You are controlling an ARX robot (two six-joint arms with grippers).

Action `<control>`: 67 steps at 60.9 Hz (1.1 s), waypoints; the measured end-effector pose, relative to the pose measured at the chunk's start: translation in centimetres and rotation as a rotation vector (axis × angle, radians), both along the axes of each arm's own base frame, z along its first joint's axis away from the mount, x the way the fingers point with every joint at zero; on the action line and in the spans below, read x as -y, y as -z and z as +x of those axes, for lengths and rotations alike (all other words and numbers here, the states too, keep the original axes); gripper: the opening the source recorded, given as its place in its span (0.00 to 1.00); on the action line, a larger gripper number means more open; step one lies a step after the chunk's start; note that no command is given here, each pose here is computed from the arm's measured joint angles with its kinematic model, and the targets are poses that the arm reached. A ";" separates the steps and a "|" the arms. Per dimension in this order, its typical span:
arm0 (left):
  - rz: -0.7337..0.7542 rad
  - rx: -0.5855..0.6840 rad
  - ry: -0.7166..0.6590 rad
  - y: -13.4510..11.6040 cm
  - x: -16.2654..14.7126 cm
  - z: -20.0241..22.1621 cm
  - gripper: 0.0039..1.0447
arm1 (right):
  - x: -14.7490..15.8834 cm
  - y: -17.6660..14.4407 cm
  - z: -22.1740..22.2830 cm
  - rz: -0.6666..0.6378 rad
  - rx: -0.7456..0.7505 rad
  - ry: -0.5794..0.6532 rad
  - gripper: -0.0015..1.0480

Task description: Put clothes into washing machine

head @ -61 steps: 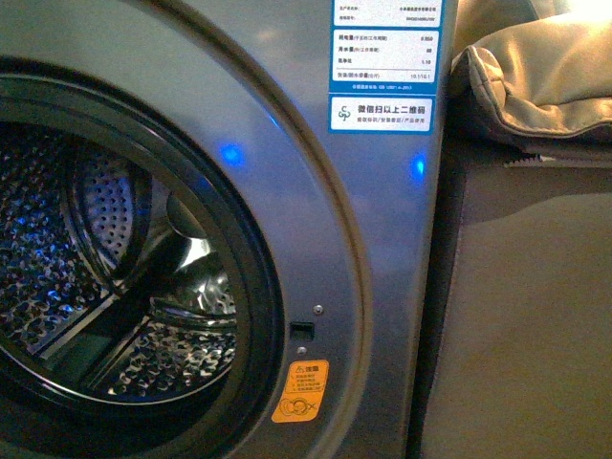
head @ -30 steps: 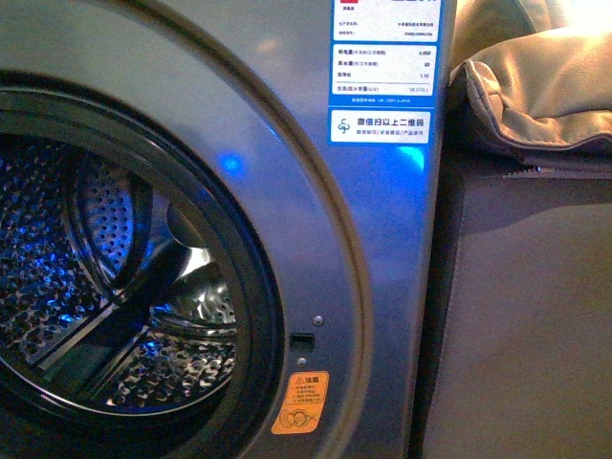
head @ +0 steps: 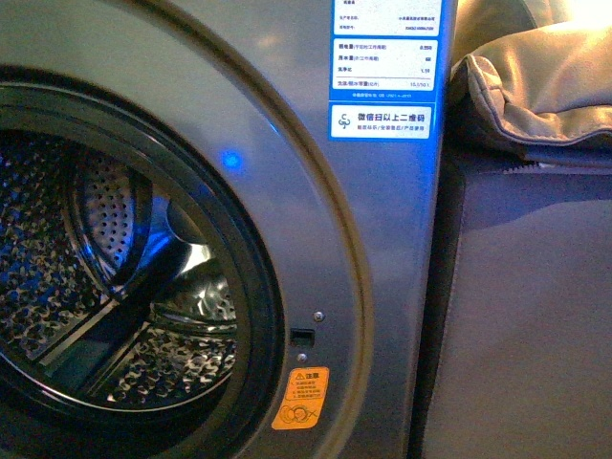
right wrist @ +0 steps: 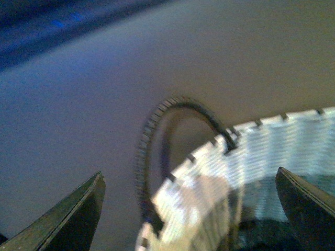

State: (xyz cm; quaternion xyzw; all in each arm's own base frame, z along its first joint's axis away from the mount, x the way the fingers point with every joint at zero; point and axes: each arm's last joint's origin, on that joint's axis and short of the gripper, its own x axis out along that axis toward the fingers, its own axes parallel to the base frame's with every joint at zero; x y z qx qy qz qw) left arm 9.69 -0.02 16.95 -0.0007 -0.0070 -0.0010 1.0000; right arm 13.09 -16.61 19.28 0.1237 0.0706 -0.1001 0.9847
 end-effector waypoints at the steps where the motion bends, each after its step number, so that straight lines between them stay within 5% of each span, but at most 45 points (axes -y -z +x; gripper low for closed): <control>1: 0.000 0.000 0.000 0.0 0.0 0.0 0.94 | 0.5 0.3 0.2 0.017 -0.039 0.014 0.93; 25: 0.000 0.000 0.000 0.0 0.0 0.0 0.94 | 6.2 10.0 2.5 -0.032 -0.520 0.033 0.93; 47: 0.000 0.000 0.000 0.0 0.0 0.0 0.94 | 6.5 20.3 2.6 0.126 -0.675 -0.009 0.93; 67: 0.000 0.000 0.000 0.0 0.0 0.0 0.94 | 6.1 25.5 4.6 0.132 -0.709 -0.055 0.93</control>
